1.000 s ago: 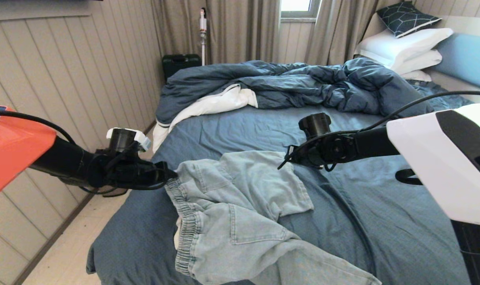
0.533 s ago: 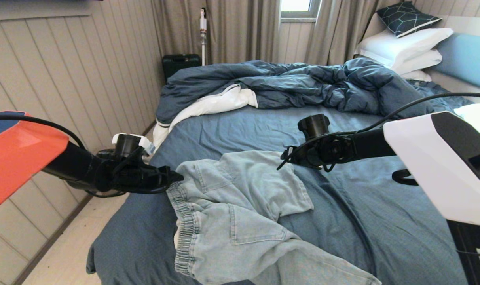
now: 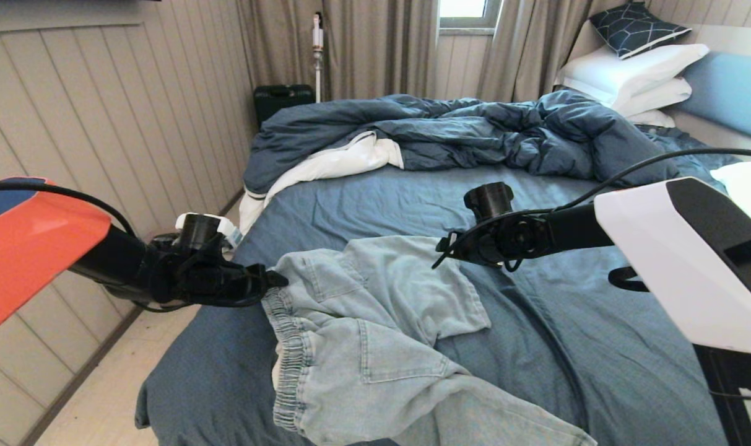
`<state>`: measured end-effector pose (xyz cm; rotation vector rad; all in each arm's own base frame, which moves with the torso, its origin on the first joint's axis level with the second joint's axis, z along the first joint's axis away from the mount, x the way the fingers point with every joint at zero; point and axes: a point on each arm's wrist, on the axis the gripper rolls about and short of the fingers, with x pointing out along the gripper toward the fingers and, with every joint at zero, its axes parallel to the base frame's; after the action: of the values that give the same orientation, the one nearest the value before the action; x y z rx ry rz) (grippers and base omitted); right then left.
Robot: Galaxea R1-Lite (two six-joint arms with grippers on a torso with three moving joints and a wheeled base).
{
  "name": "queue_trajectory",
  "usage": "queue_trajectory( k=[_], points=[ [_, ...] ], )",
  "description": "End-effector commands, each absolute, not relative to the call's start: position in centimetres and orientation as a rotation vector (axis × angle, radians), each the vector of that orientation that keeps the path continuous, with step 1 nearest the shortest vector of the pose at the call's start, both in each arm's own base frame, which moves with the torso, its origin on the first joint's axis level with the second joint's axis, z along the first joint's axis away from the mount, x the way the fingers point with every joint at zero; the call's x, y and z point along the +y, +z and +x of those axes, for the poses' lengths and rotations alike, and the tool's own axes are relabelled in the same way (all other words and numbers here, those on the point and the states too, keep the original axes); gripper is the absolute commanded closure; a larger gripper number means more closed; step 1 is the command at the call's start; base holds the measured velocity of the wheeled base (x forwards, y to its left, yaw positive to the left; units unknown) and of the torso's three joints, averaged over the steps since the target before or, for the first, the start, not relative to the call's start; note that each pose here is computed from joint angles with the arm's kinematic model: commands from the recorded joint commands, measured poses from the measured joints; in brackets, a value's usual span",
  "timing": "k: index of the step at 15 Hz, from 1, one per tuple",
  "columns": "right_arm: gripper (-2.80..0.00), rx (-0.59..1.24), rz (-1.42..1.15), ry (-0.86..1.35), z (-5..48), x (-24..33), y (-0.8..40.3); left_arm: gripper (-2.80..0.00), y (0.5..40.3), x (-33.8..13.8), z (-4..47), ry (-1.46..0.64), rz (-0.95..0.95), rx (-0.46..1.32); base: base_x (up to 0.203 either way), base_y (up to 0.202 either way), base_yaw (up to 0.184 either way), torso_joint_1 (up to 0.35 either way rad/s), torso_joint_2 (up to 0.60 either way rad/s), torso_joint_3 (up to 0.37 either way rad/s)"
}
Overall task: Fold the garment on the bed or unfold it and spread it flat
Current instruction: Unford the blue shorts
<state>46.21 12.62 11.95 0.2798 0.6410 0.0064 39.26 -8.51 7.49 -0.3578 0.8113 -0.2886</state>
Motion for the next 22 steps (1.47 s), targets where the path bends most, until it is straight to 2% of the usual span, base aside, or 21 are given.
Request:
queue_trajectory(
  k=[1,3,4,8,12,18,22],
  points=[
    [-2.80,0.643,0.281,0.005,46.2,12.6,11.9,-2.80,7.2,-8.8,39.6,-0.296,-0.361,0.815,0.000,0.000,0.000,0.000,0.00,0.000],
    [-2.80,0.648,0.280,0.004,46.3,12.7,11.5,-2.80,6.4,-9.5,40.5,-0.310,-0.364,0.819,0.000,0.000,0.000,0.000,0.00,0.000],
    [-2.80,0.650,0.278,0.003,46.4,12.7,11.4,0.00,6.2,-9.8,40.8,-0.314,-0.367,0.818,0.000,0.000,0.000,0.000,0.00,0.000],
    [-2.80,0.656,0.278,0.002,46.5,12.7,10.9,0.00,6.6,-10.4,41.1,-0.335,-0.362,0.799,0.000,0.000,0.000,0.000,0.00,0.000],
    [-2.80,0.658,0.279,0.002,46.6,12.8,10.8,0.00,7.9,-10.6,42.1,-0.345,-0.356,0.707,0.000,0.000,0.000,0.000,0.00,0.000],
    [-2.80,0.665,0.282,-0.001,46.7,12.9,10.3,0.00,12.0,-10.8,44.0,-0.334,-0.344,0.555,0.000,0.000,0.000,0.000,0.00,0.000],
    [-2.80,0.672,0.284,-0.004,47.0,13.0,9.7,0.00,13.9,-9.3,45.0,-0.292,-0.350,0.534,0.000,0.000,0.000,0.000,0.00,0.000]
  ],
)
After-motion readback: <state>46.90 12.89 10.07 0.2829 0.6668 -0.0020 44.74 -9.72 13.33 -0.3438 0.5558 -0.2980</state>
